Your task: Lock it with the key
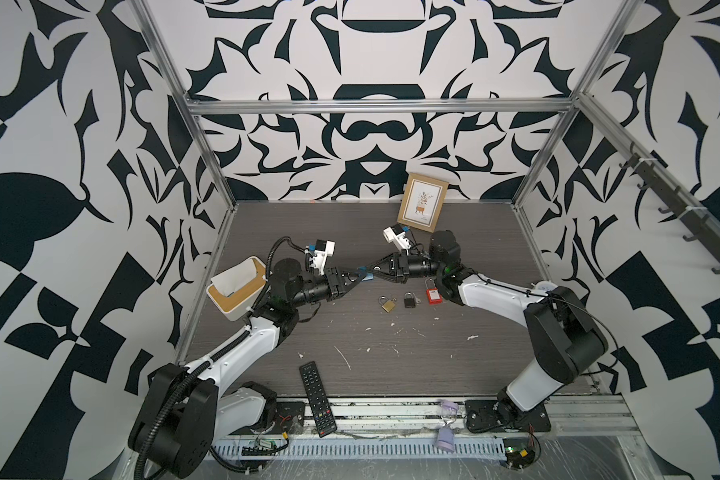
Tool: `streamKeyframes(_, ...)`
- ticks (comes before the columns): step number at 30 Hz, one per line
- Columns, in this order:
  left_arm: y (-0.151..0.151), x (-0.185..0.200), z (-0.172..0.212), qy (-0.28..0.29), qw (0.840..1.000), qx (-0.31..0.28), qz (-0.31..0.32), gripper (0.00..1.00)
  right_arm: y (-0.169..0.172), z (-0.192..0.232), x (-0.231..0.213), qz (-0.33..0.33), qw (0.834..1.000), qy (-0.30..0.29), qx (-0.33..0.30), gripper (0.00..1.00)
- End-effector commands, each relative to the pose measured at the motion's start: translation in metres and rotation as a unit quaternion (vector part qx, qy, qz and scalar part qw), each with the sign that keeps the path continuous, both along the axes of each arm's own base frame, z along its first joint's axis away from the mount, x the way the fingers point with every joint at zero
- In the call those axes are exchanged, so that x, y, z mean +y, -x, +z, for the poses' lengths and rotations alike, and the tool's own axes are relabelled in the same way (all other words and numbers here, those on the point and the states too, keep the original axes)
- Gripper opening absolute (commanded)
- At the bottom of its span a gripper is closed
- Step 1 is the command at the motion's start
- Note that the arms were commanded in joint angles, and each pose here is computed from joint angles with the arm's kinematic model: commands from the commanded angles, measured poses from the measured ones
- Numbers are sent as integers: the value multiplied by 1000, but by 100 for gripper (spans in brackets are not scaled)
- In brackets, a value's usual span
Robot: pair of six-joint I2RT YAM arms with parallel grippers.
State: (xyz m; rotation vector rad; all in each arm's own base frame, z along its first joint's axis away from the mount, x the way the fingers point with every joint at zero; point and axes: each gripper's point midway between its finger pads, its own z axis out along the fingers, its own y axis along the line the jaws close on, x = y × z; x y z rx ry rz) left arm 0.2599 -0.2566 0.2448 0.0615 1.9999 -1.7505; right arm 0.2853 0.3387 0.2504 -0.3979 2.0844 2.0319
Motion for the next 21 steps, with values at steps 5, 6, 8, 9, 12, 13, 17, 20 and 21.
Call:
streamKeyframes(5,-6,-6,16,15,999,-28,-10,26,3,19,-1,8,999,-46,-20,0)
streamKeyframes(6,-7,-6,17,17,999,-28,-10,24,3,20,-2,9,998,-50,-21,0)
streamKeyframes(8,-8,-7,16,19,999,-26,-11,22,5,22,-2,12,998,-54,-21,0)
streamKeyframes(9,-8,-7,17,20,999,-26,-12,21,5,22,-2,14,998,-54,-22,0)
streamKeyframes(12,-9,-9,16,23,999,-24,-16,15,6,21,-2,15,998,-54,-21,0)
streamKeyframes(13,-8,-9,15,23,999,-23,-17,14,6,21,-2,16,998,-53,-20,0)
streamKeyframes(17,-8,-8,14,24,999,-23,-14,1,5,19,-2,15,998,-52,-18,0)
streamKeyframes(20,-8,-7,14,23,999,-25,-12,0,3,22,-2,11,998,-53,-20,7)
streamKeyframes(21,-8,-7,13,23,999,-26,-10,0,1,22,-4,7,998,-53,-20,12)
